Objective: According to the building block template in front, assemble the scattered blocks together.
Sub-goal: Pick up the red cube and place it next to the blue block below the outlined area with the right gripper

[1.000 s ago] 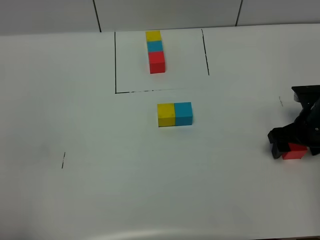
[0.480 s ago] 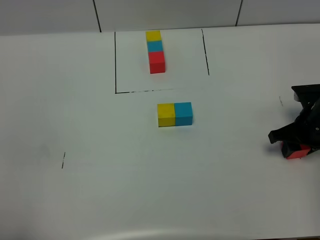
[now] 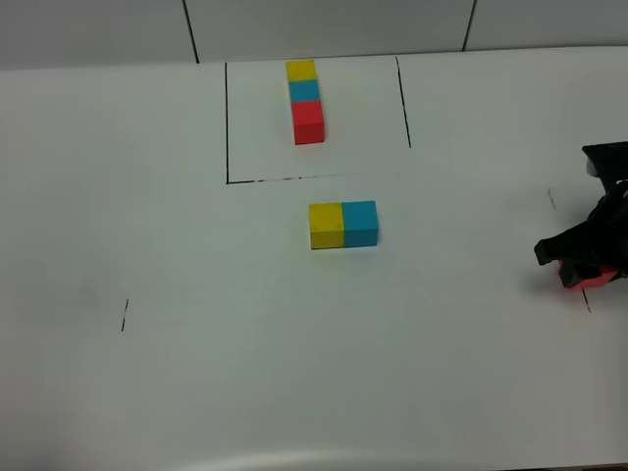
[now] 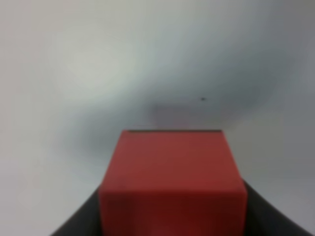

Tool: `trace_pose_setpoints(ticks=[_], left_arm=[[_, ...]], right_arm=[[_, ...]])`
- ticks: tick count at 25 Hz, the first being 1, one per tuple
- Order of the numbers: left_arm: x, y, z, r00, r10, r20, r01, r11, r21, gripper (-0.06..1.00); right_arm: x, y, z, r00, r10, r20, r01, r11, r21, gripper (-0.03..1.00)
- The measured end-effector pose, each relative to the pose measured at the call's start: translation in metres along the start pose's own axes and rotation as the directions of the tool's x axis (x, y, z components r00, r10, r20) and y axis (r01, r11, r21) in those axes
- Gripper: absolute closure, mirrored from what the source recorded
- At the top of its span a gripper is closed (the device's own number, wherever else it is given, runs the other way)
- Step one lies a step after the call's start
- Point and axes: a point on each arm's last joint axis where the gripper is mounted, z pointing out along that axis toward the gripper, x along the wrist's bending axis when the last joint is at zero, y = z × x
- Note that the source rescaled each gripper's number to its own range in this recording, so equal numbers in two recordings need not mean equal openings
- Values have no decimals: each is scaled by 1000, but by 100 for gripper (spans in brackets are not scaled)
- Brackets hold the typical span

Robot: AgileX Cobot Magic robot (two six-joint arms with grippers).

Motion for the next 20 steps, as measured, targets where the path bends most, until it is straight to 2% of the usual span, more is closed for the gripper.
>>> trace_pose_setpoints(ticks=[2, 4, 7, 9, 16, 20], left_arm=[[0, 0, 0, 1000, 0, 0, 0, 1000, 0, 31], [0, 0, 0, 1000, 0, 0, 0, 1000, 0, 31], [0, 0, 0, 1000, 0, 0, 0, 1000, 0, 31], [0, 0, 0, 1000, 0, 0, 0, 1000, 0, 31], [0, 0, 0, 1000, 0, 0, 0, 1000, 0, 31], [0, 0, 0, 1000, 0, 0, 0, 1000, 0, 31]], right_arm=[[8, 1, -9, 994, -112, 6, 112, 993, -18, 96], [18, 4, -17, 958, -286, 12, 286, 958, -9, 96], [36, 14, -23, 818, -575, 14, 575, 818, 17, 96], [49, 24, -25, 724, -690, 5, 689, 724, 25, 96], [89, 69, -15, 471, -880, -56, 882, 468, 63, 96], [107, 89, -3, 372, -925, -79, 928, 367, 62, 96]])
